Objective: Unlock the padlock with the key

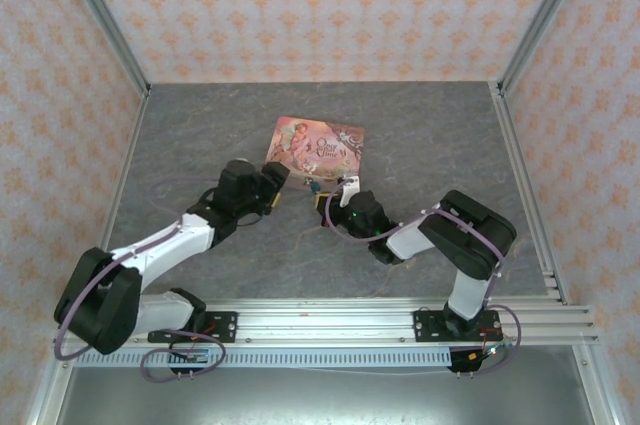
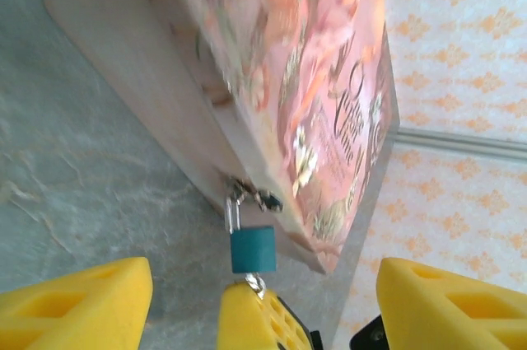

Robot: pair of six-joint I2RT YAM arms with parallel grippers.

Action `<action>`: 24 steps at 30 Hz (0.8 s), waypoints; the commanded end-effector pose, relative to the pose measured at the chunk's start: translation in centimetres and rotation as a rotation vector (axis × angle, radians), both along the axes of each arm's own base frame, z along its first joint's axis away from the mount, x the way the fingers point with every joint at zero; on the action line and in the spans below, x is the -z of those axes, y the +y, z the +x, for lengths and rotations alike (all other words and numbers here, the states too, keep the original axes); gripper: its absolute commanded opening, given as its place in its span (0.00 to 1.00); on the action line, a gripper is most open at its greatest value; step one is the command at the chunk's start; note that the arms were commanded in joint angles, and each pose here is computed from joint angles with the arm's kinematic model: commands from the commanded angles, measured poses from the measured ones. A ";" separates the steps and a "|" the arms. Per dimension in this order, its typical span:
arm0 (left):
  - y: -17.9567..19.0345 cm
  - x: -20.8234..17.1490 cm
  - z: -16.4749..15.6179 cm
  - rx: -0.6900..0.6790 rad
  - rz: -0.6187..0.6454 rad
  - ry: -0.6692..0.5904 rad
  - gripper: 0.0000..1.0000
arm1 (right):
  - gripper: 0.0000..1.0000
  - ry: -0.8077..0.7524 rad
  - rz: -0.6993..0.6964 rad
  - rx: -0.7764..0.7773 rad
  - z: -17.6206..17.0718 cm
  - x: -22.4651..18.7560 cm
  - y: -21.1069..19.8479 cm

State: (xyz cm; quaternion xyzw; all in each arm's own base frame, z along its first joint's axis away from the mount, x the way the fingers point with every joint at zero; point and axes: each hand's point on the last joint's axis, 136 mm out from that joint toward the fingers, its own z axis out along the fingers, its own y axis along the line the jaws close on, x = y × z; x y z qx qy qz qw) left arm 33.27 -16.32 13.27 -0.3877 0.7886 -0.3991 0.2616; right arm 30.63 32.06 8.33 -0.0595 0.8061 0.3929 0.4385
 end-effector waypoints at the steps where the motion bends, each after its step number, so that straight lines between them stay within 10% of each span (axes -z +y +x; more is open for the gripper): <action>1: 2.7 0.2 -0.6 0.023 0.115 0.033 0.77 | 0.00 0.108 0.211 0.060 0.3 -1.1 0.1; 18: 4.4 0.6 9.6 0.254 0.185 0.005 0.87 | 0.00 0.287 0.332 0.147 0.1 -0.3 -0.5; 24: 2.8 1.4 11.2 0.344 0.167 -0.015 0.81 | 0.23 0.276 0.271 0.194 -0.1 0.0 -2.4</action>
